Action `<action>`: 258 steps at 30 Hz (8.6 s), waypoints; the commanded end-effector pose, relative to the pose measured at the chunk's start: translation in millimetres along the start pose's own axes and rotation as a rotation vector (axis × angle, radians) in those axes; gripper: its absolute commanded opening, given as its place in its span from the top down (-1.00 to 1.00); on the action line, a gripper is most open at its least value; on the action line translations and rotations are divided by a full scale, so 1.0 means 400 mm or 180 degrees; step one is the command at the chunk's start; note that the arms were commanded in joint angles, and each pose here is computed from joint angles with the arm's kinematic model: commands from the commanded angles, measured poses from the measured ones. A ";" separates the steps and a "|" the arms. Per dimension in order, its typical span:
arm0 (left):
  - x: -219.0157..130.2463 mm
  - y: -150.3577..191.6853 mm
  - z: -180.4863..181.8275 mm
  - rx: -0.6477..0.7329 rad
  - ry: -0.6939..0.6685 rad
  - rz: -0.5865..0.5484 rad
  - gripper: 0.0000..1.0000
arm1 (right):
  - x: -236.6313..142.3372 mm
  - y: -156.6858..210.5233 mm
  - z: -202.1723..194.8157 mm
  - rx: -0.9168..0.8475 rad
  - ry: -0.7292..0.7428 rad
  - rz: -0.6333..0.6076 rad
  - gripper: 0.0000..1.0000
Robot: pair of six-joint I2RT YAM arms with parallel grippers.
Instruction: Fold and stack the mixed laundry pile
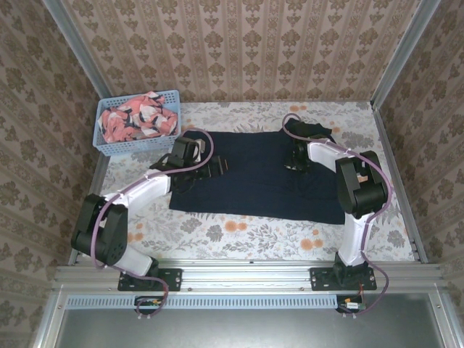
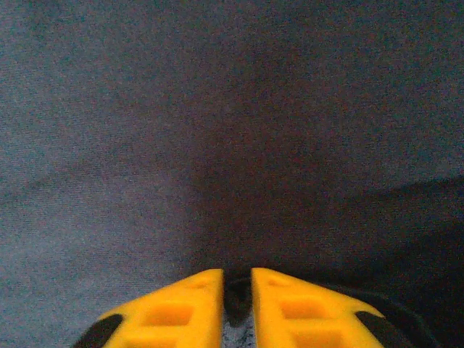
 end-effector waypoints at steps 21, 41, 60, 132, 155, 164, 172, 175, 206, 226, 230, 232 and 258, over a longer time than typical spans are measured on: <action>-0.034 0.046 0.021 0.0088 -0.0109 0.0190 -1.00 | -0.116 -0.064 0.082 -0.0217 -0.0364 -0.0330 -0.63; 0.062 0.159 0.112 0.0070 -0.0407 0.0627 1.00 | -0.075 0.297 -0.057 0.0385 -0.0130 0.0071 1.00; -0.105 0.351 0.222 -0.0009 -0.1061 0.0858 1.00 | -0.162 0.482 -0.081 0.0338 -0.0053 0.0621 1.00; -0.005 -0.211 0.074 0.0075 -0.0537 -0.0332 -0.24 | 0.052 -0.437 -0.330 0.0554 0.0115 -0.0223 0.39; 0.093 -0.379 0.124 -0.0052 -0.0929 -0.0557 -0.30 | -0.072 -0.456 -0.320 0.0445 0.0146 -0.0480 1.00; 0.217 -0.426 0.126 0.0070 -0.1205 -0.0395 -0.24 | -0.172 -0.432 -0.285 0.0324 -0.0192 -0.0778 1.00; 0.290 -0.421 0.148 0.0101 -0.1489 -0.0249 -0.22 | -0.152 -0.419 -0.275 0.0303 -0.0309 -0.0711 1.00; 0.306 -0.409 0.151 0.0166 -0.1586 -0.0215 -0.23 | -0.144 -0.414 -0.275 0.0305 -0.0318 -0.0687 1.00; 0.112 -0.361 0.024 0.0467 -0.1139 -0.0501 0.82 | -0.312 -0.251 -0.249 0.0259 -0.0437 -0.0965 1.00; -0.063 -0.080 0.095 0.0372 -0.0944 -0.0265 0.68 | -0.365 0.217 -0.224 0.0620 -0.0329 -0.0380 1.00; -0.075 -0.070 0.120 0.0552 -0.1191 -0.0193 0.56 | -0.362 0.254 -0.241 0.0621 -0.0163 -0.0251 0.26; -0.087 -0.072 0.120 0.0618 -0.1271 -0.0171 -0.04 | -0.357 0.259 -0.239 0.0594 -0.0193 -0.0225 -0.07; -0.011 -0.073 0.054 0.0108 -0.0485 -0.0122 -0.72 | -0.084 0.064 -0.105 -0.0240 -0.0413 0.0125 -0.03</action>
Point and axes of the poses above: each hand's point on the last joint's axis, 136 mm out from that joint toward the fingers, its own x axis out along the fingers, its own z axis along the line the jaws close on, y = z × x, the point moved 6 cm from there along -x, back along the fingers, and after that the axes turned 15 degrees about -x, right-handed, at the moved point
